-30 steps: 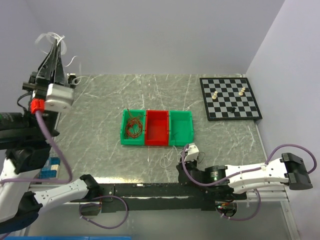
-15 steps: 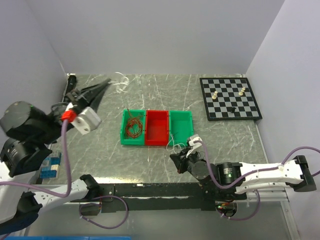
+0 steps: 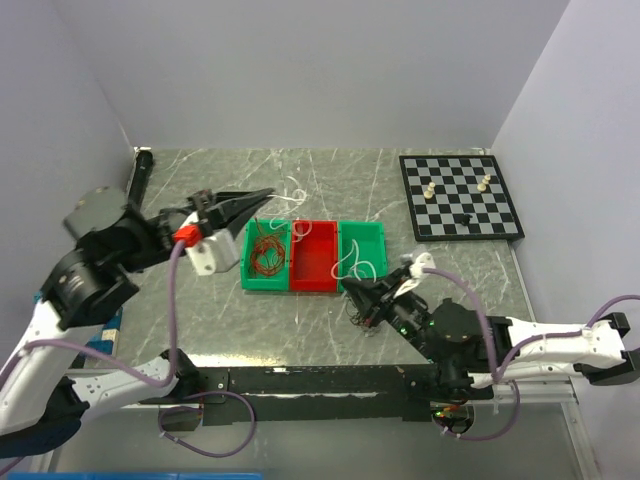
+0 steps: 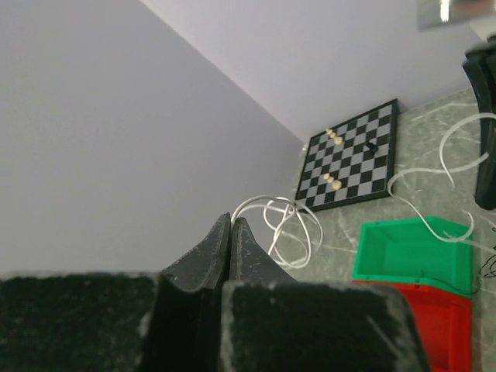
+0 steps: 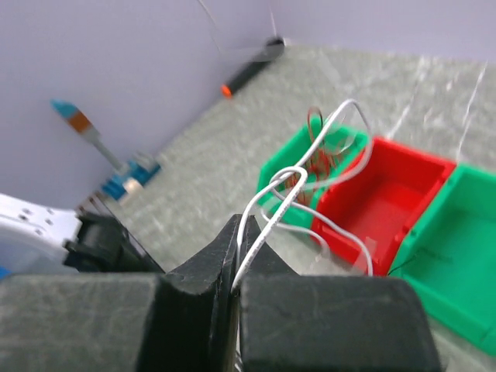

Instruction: Untangle the cables

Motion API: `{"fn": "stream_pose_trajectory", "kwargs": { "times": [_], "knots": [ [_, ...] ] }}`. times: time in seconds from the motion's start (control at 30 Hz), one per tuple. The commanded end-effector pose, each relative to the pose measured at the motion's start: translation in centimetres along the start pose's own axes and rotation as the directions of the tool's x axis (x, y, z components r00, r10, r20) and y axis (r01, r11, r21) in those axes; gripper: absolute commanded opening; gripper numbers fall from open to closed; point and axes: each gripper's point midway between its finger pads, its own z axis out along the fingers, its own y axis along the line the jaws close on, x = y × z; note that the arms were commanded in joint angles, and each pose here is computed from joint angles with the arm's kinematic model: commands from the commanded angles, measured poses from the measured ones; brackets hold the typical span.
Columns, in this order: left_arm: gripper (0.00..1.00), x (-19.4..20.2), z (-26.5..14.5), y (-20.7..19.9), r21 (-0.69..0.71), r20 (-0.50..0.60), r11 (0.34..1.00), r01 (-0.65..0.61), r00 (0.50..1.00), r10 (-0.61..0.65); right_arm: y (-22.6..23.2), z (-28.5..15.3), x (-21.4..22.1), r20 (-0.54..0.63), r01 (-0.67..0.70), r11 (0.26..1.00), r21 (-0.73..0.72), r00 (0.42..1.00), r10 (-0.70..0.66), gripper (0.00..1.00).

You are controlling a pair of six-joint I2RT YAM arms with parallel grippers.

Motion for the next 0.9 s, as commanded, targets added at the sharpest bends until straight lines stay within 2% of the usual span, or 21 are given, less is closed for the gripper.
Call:
{"fn": "stream_pose_trajectory", "kwargs": {
  "times": [0.0, 0.2, 0.37, 0.6, 0.87],
  "knots": [
    [0.01, 0.2, 3.3, -0.8, 0.042, 0.086, 0.999, 0.014, 0.996, -0.017, 0.5, -0.8, -5.7, 0.143, -0.028, 0.999, -0.035, 0.989, 0.033, 0.0],
    [0.01, 2.6, 6.6, -2.5, 0.084, 0.081, 0.995, 0.049, 0.995, -0.056, 0.4, -1.2, -6.6, 0.164, -0.031, 0.998, -0.046, 0.986, 0.038, 0.0],
    [0.01, 4.1, 8.4, -3.8, 0.093, 0.084, 0.994, 0.049, 0.995, -0.057, -0.6, -1.6, -5.2, 0.14, -0.059, 0.998, -0.027, 0.988, 0.062, 0.0],
    [0.01, 3.1, 9.4, -2.4, 0.067, 0.098, 0.998, 0.011, 0.995, -0.018, -2.0, -2.2, -2.6, 0.084, -0.094, 0.996, 0.005, 0.992, 0.093, 0.0],
    [0.01, 7.1, 9.8, -5.7, 0.123, 0.034, 0.992, -0.025, 0.999, 0.021, -3.5, -2.9, -1.5, 0.067, -0.124, 0.991, 0.044, 0.99, 0.121, 0.0]
  ]
}}
